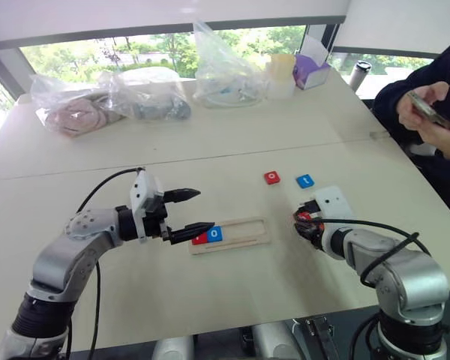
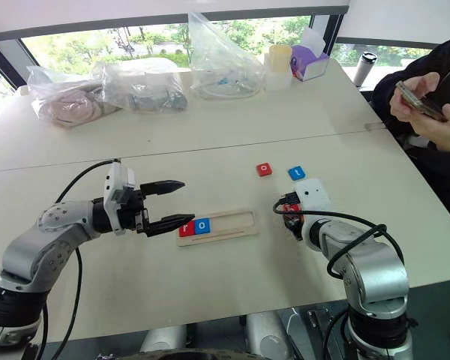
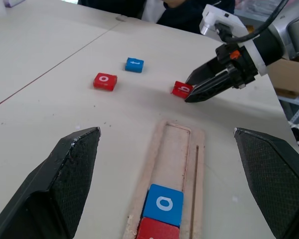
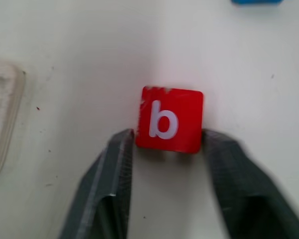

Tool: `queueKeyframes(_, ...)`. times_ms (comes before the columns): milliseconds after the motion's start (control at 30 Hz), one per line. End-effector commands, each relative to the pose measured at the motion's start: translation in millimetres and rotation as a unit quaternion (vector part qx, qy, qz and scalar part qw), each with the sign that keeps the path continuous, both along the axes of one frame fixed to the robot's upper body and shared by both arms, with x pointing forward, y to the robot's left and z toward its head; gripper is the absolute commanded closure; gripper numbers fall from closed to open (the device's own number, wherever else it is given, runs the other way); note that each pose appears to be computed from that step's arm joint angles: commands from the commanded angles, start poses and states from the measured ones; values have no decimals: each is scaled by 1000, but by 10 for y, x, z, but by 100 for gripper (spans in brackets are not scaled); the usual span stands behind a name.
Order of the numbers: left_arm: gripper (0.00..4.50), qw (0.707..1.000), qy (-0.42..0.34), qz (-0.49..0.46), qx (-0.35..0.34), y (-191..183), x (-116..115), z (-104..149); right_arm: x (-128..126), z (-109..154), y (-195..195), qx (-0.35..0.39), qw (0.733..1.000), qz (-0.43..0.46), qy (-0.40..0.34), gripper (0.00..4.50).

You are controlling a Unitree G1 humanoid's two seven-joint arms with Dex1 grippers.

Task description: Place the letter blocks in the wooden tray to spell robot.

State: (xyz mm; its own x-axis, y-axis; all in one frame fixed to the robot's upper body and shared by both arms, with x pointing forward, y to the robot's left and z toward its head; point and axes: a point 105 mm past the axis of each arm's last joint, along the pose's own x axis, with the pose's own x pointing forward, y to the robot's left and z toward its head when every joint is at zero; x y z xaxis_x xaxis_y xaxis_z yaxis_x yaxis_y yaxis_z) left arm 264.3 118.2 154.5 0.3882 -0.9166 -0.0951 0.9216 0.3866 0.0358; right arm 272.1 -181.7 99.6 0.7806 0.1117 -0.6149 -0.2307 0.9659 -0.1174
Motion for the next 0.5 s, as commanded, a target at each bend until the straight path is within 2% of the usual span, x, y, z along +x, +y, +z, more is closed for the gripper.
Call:
queueKeyframes(33, 0, 1000, -23, -2, -2, 16, -51, 111, -33, 41, 48, -5, 999, 47, 6, 3)
queueKeyframes(233, 0, 1000, -12, -7, 6, 86, -100, 88, 47, 439, 84, -35, 974, 221, -45, 3)
queueKeyframes(333, 0, 1000, -13, -8, 9, 111, -106, 100, 39, 602, 142, -37, 941, 330, -72, 3)
queueKeyframes(400, 0, 1000, -16, -4, 9, 141, -102, 122, 3, 627, 161, -41, 917, 389, -78, 3)
queueKeyframes(500, 0, 1000, -19, 2, 12, 117, -90, 129, -24, 527, 47, -60, 885, 457, -62, 3)
